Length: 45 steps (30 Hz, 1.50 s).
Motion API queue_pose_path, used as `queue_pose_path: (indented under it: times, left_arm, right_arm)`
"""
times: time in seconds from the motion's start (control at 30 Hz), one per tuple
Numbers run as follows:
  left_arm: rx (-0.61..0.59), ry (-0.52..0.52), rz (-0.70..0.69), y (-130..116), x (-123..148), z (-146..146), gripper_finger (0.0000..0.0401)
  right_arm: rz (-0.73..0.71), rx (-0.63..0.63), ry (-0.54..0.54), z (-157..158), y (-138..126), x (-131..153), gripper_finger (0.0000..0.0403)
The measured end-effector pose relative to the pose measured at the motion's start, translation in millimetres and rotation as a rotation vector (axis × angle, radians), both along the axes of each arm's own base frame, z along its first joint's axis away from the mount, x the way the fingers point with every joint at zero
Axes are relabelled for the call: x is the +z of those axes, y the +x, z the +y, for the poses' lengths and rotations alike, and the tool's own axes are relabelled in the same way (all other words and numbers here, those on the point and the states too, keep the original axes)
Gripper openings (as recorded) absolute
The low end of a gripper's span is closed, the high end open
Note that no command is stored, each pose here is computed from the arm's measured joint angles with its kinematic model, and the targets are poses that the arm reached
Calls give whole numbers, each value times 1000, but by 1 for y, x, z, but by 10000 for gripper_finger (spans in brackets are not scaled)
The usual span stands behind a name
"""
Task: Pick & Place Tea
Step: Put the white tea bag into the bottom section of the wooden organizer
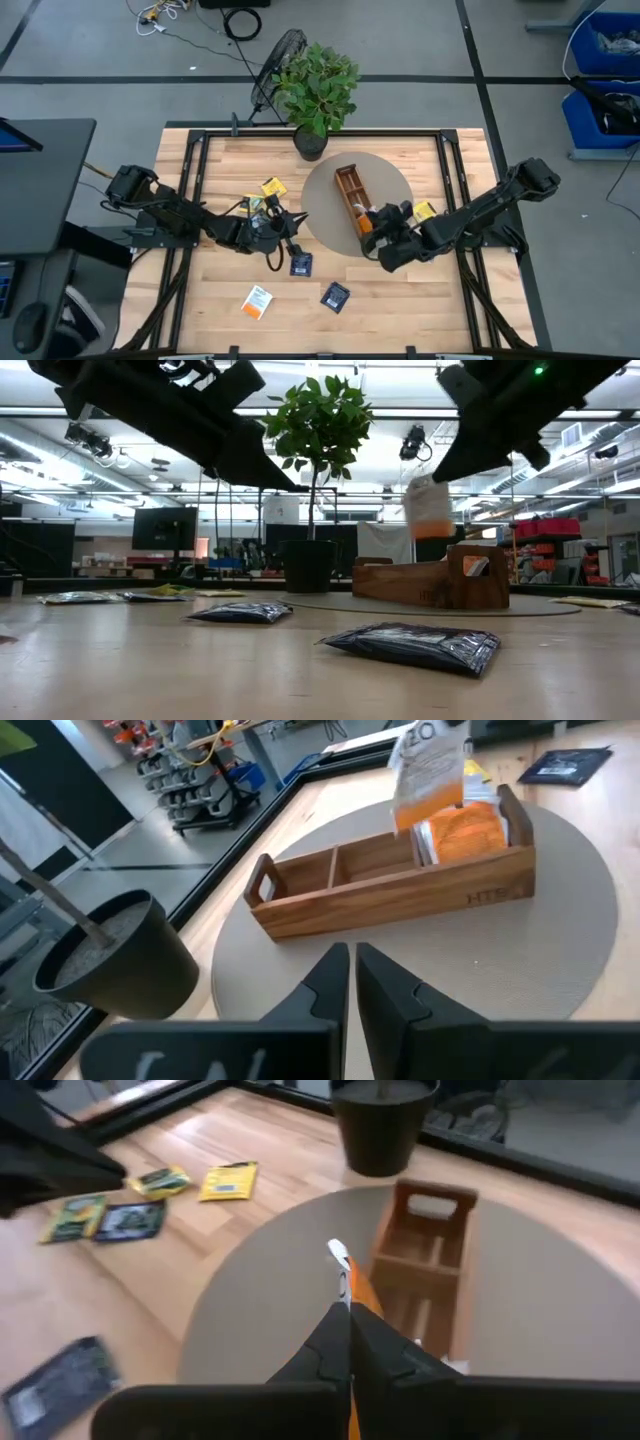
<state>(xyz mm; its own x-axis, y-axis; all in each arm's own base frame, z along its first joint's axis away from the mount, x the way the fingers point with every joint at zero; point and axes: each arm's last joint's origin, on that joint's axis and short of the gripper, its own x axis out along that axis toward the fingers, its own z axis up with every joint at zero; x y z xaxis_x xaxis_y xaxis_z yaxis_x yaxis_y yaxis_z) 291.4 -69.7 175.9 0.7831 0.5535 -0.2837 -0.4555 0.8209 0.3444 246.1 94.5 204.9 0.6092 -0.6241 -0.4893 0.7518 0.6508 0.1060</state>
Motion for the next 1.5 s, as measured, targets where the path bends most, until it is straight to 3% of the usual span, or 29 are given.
queue_pose_path:
  times: [0.23,0.67,1.03,1.5]
  left_arm:
    - [-5,27,21,0,0,1,25]
    - [-7,52,38,1,0,3,25]
    - [-7,50,33,1,0,3,25]
    - [-5,41,23,1,1,3,25]
  right_arm:
    - [-23,-74,23,3,-10,-5,0]
    - [13,-141,58,9,0,-38,0]
    - [77,-241,81,2,-16,-42,0]
    - [75,-238,105,3,-8,-31,0]
